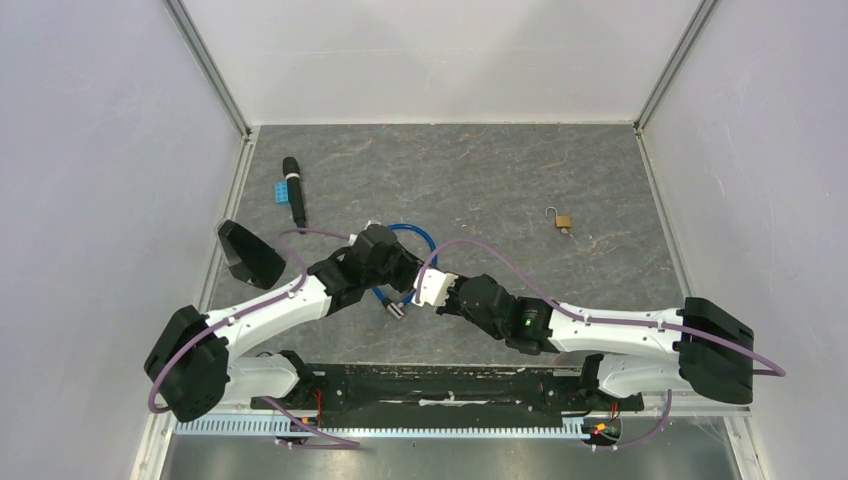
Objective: Unlock with the key
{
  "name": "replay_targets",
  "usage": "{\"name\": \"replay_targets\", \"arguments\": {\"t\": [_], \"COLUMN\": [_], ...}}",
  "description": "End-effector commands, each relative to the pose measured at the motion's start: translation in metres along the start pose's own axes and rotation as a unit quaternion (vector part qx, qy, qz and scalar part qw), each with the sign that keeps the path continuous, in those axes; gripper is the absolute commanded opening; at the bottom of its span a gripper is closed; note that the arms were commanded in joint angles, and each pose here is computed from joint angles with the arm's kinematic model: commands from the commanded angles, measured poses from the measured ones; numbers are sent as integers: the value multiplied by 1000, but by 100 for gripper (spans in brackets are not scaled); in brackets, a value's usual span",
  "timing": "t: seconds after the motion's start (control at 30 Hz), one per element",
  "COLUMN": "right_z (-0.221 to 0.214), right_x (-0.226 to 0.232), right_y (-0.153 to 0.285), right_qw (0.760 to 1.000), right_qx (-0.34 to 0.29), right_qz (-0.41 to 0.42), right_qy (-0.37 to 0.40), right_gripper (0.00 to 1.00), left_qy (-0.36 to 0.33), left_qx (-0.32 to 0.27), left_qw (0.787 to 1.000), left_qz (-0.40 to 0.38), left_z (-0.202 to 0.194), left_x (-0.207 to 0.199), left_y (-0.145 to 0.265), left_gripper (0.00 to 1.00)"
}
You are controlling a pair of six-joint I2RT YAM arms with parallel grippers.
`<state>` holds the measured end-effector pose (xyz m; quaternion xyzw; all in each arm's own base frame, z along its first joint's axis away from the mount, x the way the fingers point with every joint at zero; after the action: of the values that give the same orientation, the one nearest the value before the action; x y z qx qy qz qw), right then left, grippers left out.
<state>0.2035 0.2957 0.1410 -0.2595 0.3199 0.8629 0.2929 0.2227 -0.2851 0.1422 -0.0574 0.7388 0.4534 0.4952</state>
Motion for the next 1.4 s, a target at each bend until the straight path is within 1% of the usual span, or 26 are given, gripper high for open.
{"name": "replay_targets", "arguments": {"t": [0.0, 0.03, 0.07, 0.1, 0.2, 0.27, 0.33, 0.37, 0.43, 0.5, 0.6, 0.67, 0.77, 0.9, 1.03, 1.1, 1.27, 1.37], "right_z": [13, 13, 13, 13, 13, 13, 17, 17, 24, 30, 38, 51, 62, 75, 83, 87, 92, 93], "right_x": [-8, -9, -9, -10, -20, -26, -37, -41, -50, -55, -67, -63, -74, -81, -86, -88, -90, -90], "right_y": [2, 3, 4, 6, 17, 27, 38, 41, 48, 48, 45, 49, 61, 68, 75, 77, 77, 77], "right_qw": [999, 999, 998, 997, 988, 980, 973, 970, 966, 966, 964, 956, 936, 921, 909, 906, 906, 905], "right_qx": [-23, -25, -30, -39, -93, -137, -177, -189, -213, -221, -214, -256, -315, -357, -386, -396, -401, -404], "right_qz": [-14, -9, 3, 16, 35, 32, 4, -8, -25, -27, -28, 5, -16, -19, -25, -30, -28, -28], "right_qy": [-36, -44, -56, -71, -121, -141, -150, -150, -144, -129, -155, -145, -158, -156, -152, -144, -132, -131], "right_gripper": [10, 18, 30, 38, 64, 83, 96, 98, 98, 98, 98, 97, 96, 95, 92, 88, 74, 62], "left_qy": [-14, -37, -61, -94, -216, -297, -363, -384, -423, -443, -459, -464, -467, -472, -455, -447, -431, -416], "left_qx": [-17, -19, -23, -28, -30, -18, -17, -13, -10, -4, 6, 16, 31, 60, 89, 102, 112, 122], "left_qw": [999, 998, 996, 994, 974, 952, 927, 917, 898, 887, 875, 869, 864, 850, 845, 846, 847, 852], "left_qz": [-49, -53, -57, -55, -61, -78, -94, -101, -118, -133, -155, -170, -187, -229, -266, -272, -288, -294], "left_z": [4, 5, 8, 12, 22, 21, 20, 18, 16, 13, 7, 2, -5, -19, -33, -38, -42, -45], "left_x": [-29, -30, -32, -32, -42, -51, -62, -66, -79, -87, -95, -99, -101, -109, -117, -118, -120, -119], "left_y": [9, 11, 13, 14, 25, 35, 48, 53, 66, 74, 82, 85, 86, 94, 102, 104, 107, 109], "left_gripper": [2, 2, 2, 2, 2, 2, 2, 2, 2, 2, 2, 2, 2, 2, 2, 2, 2, 2]}}
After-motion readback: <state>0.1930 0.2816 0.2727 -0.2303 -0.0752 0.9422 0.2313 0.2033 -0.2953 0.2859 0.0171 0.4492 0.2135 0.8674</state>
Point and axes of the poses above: each gripper's point midway between its finger pads, its own y axis back along the fingers, its own x axis along the line the jaws close on, z = x × y, the point moved 1 cm from there along y, back along the fingers, and after that the axes turned 8 degrees about y, right-handed, at the moved point
